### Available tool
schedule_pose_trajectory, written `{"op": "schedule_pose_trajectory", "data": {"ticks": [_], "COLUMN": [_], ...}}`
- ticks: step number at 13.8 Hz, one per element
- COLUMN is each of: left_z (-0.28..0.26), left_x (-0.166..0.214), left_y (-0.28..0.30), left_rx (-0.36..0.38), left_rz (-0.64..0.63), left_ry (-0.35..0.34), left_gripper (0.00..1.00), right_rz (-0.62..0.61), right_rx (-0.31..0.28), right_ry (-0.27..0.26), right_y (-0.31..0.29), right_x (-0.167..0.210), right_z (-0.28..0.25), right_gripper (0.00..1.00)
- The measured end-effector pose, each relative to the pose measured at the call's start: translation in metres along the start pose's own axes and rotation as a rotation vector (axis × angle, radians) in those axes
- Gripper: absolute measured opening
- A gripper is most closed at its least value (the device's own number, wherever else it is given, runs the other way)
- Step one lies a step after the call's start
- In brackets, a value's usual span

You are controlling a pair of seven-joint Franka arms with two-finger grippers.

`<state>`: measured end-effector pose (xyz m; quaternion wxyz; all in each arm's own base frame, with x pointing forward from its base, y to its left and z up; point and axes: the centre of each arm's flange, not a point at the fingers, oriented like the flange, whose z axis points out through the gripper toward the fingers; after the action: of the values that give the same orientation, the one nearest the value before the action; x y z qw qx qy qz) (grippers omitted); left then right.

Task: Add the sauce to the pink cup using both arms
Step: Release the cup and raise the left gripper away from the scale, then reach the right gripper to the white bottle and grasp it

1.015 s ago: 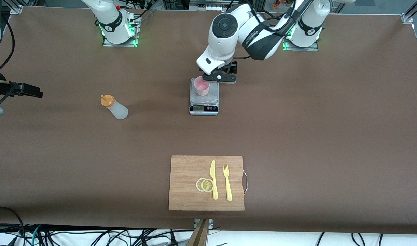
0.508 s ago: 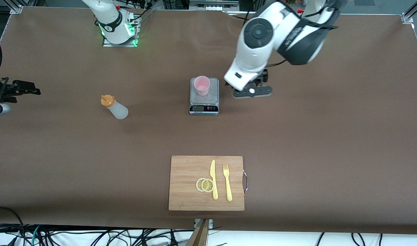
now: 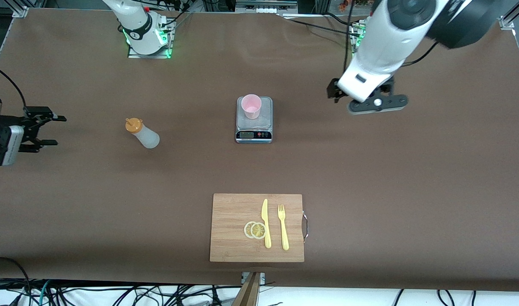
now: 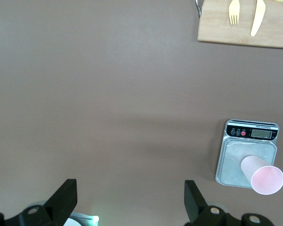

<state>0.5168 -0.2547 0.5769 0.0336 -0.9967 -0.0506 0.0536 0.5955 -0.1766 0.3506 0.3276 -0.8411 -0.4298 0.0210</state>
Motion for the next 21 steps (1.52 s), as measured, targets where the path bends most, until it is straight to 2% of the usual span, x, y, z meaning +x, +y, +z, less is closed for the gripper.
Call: {"op": "schedule_pose_trajectory", "data": {"ticks": [4,6,8,12,14,17,21], "left_z": [-0.029,-0.029,-0.015,0.01,0.014,-0.001,-0.011], "left_x": [0.007,0.016,0.025,0.039,0.048,0.052,0.063], "left_y": [-0.092,-0.155,-0.196,-0.193,-0.193,-0.185,-0.185], "left_rx": [0.01,0.006,-0.014,-0.07,-0.074,-0.076,-0.082], "left_rz": [0.125,0.204,0.27,0.272,0.265,0.193,0.146], "left_ry": [0.049,0.042,0.014,-0.028,-0.035,-0.006,0.028], "left_gripper": [1.0,1.0,1.0,1.0,1.0,1.0,1.0], "right_rz": [-0.252,-0.325,-0.398,-0.546,-0.628,-0.719,-0.768], "right_rx": [0.155,0.22,0.257,0.276,0.275,0.282,0.292], "right_ry": [0.217,0.303,0.382,0.505,0.573,0.668,0.79], "right_y": [0.05,0.065,0.074,0.074,0.069,0.061,0.066], "right_x": [-0.034,-0.053,-0.067,-0.074,-0.071,-0.066,-0.061], "right_z": [0.082,0.123,0.156,0.191,0.197,0.206,0.251], "right_gripper": [1.0,1.0,1.0,1.0,1.0,1.0,1.0]}}
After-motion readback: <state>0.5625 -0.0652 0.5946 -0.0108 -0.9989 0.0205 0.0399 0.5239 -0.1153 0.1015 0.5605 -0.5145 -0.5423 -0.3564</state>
